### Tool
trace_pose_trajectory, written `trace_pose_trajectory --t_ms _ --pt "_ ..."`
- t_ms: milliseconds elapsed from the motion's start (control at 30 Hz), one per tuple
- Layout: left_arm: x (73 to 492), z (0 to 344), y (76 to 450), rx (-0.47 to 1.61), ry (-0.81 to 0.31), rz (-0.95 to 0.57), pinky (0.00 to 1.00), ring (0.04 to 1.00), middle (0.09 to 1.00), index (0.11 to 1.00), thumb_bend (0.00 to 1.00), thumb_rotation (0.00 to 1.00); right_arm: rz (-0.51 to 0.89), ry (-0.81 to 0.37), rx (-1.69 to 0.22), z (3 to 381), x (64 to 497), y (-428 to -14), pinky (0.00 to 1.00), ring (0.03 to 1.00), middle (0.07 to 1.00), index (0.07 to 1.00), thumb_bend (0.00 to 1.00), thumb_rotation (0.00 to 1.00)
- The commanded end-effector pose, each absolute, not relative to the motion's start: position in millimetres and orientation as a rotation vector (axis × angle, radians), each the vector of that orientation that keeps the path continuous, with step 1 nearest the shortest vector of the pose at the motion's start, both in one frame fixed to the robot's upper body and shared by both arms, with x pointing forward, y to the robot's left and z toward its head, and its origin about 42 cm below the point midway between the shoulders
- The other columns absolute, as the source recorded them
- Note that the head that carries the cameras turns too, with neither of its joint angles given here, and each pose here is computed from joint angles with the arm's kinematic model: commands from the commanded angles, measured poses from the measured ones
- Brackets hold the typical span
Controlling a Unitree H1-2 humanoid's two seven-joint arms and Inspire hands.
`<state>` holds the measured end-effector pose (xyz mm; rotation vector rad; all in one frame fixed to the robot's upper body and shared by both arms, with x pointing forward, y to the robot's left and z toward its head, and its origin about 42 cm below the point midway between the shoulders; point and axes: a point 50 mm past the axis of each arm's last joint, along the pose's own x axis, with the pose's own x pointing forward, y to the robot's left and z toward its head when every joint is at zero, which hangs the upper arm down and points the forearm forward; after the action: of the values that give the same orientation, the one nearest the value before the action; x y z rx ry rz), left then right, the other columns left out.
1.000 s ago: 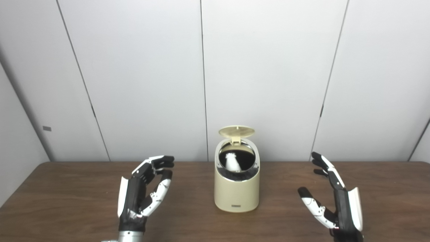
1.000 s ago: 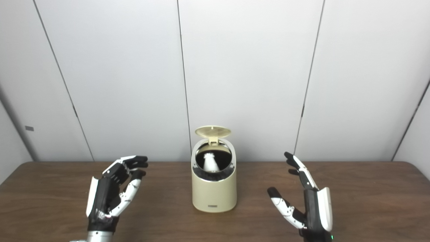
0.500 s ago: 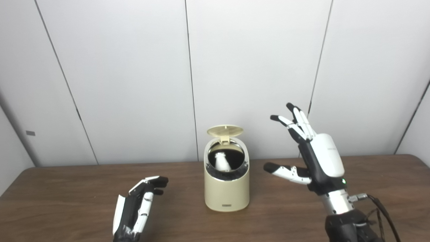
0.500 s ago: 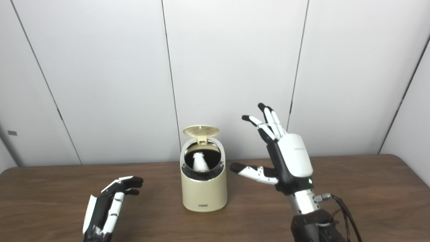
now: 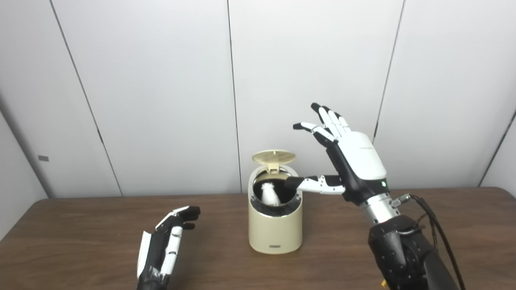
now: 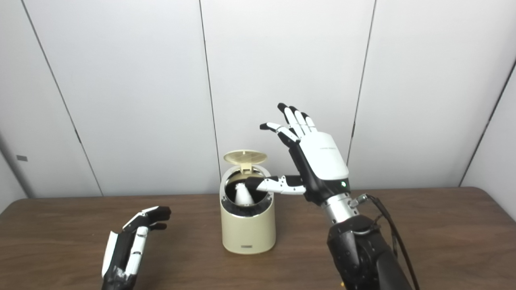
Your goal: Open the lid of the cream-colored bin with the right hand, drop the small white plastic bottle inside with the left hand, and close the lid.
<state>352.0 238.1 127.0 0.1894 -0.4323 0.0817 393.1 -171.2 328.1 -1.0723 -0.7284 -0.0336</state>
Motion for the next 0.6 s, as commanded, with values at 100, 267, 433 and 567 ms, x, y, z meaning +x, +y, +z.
trace_pose_trajectory --t_ms 100,267,433,567 --pt "342 104 242 0.213 -0.377 0.102 0.66 0.717 0.714 0.69 0.35 0.99 -0.043 -0.766 -1.104 354 400 -159 0.99 1.0 1.0 0.786 0.96 1.0" --pt "341 104 241 0.204 -0.378 0.107 0.67 0.726 0.716 0.689 0.36 0.98 -0.021 -0.739 -1.122 350 406 -154 0.99 1.0 1.0 0.756 0.95 1.0" --pt "341 106 239 0.222 -0.389 0.112 0.67 0.719 0.707 0.681 0.37 1.0 -0.003 -0.712 -1.172 346 411 -150 0.98 1.0 1.0 0.744 0.95 1.0" --pt "341 107 238 0.215 -0.393 0.113 0.67 0.715 0.697 0.673 0.38 0.99 0.009 -0.69 -1.195 344 414 -146 0.97 1.0 1.0 0.735 0.95 1.0"
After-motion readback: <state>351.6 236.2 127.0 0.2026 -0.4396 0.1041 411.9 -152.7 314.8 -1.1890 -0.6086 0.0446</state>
